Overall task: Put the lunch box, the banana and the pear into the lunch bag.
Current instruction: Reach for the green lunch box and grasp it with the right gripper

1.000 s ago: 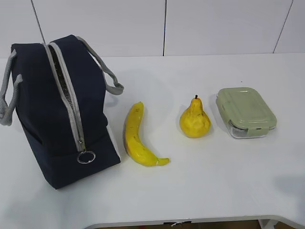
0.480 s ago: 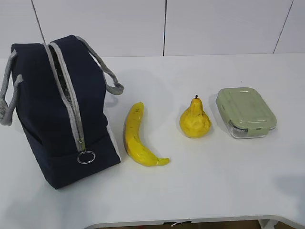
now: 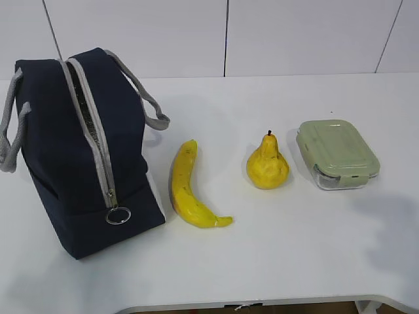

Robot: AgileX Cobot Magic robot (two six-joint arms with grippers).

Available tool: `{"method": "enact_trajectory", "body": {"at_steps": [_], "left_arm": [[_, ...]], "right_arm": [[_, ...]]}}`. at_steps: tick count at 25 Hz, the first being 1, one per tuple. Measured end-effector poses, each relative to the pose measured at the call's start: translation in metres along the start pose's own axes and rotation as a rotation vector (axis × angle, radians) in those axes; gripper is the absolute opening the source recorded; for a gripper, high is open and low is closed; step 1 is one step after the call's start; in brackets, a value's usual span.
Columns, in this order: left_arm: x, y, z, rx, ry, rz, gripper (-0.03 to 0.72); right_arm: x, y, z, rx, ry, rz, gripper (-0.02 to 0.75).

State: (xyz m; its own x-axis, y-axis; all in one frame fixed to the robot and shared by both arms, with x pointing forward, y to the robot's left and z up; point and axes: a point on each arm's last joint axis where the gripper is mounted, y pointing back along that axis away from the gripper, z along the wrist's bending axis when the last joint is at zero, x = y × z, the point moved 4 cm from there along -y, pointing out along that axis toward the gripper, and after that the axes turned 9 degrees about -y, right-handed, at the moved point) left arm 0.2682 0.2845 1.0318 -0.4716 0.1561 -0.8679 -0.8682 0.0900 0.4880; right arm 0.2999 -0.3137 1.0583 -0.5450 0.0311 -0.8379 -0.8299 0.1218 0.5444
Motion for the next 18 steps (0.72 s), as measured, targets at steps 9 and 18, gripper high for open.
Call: {"method": "enact_trajectory", "body": {"at_steps": [9,18], "left_arm": [[0.0,0.0,0.0,0.0,0.0,0.0,0.242],[0.0,0.0,0.0,0.0,0.0,0.0,0.242]], "right_arm": [[-0.044,-0.023,0.004,-0.001,0.013,0.11,0.555],[-0.098,-0.048,0.01,-0.017,0.007,0.154,0.554]]}}
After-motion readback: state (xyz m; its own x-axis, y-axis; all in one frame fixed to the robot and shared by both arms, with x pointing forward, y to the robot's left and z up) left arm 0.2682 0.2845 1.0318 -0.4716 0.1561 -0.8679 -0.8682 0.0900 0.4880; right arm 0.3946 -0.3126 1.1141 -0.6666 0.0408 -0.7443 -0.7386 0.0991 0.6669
